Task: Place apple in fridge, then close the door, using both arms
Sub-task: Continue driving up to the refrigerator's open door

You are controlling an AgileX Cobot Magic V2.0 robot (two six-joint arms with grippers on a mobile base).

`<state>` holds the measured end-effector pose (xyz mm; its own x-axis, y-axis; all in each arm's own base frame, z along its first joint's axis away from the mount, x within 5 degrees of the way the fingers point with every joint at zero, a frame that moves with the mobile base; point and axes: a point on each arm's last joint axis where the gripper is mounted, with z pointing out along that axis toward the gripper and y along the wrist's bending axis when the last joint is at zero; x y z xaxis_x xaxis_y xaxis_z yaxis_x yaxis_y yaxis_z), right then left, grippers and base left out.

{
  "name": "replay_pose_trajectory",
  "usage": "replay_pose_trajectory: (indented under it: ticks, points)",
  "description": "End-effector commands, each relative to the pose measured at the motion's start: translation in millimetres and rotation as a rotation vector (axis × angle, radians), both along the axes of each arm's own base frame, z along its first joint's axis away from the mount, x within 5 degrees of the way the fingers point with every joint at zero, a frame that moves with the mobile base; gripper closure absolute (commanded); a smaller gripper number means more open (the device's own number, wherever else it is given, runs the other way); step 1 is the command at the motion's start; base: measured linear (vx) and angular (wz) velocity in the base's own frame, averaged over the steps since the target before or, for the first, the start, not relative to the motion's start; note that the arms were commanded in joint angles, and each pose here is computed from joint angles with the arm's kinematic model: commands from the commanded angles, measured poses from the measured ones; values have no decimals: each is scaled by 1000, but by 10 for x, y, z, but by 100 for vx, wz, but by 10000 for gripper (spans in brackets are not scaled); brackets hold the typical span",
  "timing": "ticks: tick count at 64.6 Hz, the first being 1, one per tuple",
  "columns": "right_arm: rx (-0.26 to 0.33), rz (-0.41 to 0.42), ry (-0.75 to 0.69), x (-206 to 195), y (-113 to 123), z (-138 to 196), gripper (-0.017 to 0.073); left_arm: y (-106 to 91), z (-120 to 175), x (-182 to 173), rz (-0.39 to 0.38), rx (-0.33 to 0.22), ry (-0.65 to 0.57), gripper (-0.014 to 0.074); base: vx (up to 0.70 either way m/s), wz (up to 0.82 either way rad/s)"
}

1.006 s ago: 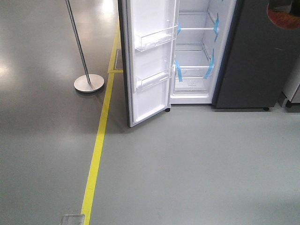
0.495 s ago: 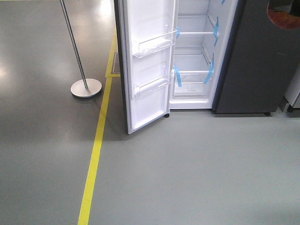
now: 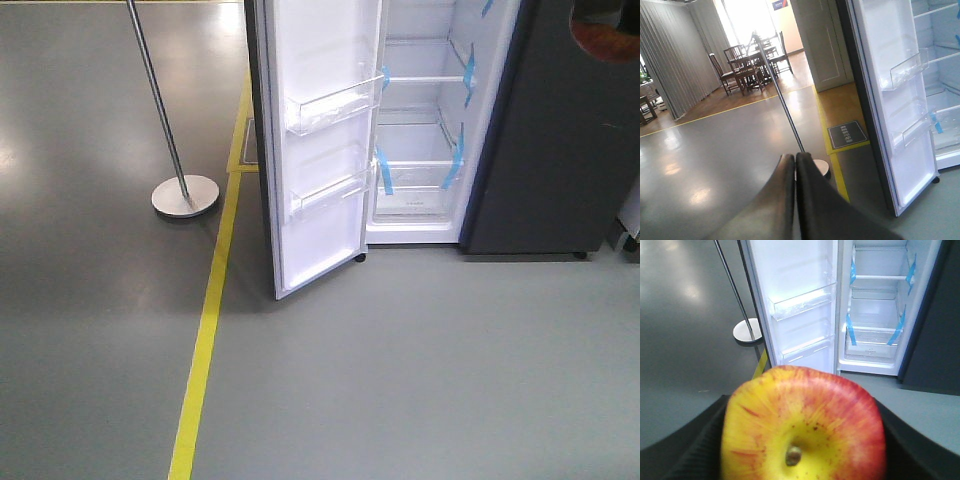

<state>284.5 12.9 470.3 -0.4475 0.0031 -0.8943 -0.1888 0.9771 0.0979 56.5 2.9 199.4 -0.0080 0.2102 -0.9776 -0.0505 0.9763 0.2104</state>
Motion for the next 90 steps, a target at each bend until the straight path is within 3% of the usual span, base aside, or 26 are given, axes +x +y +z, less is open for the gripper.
replay_pose_trajectory:
  ticks: [1, 90]
  points:
    - [13, -20, -125, -89, -18, 222, 524, -2, 123, -15, -3, -4, -94, 600, 11, 2]
    - [13, -20, -125, -89, -18, 222, 524, -2, 123, -15, -3, -4, -94, 600, 11, 1]
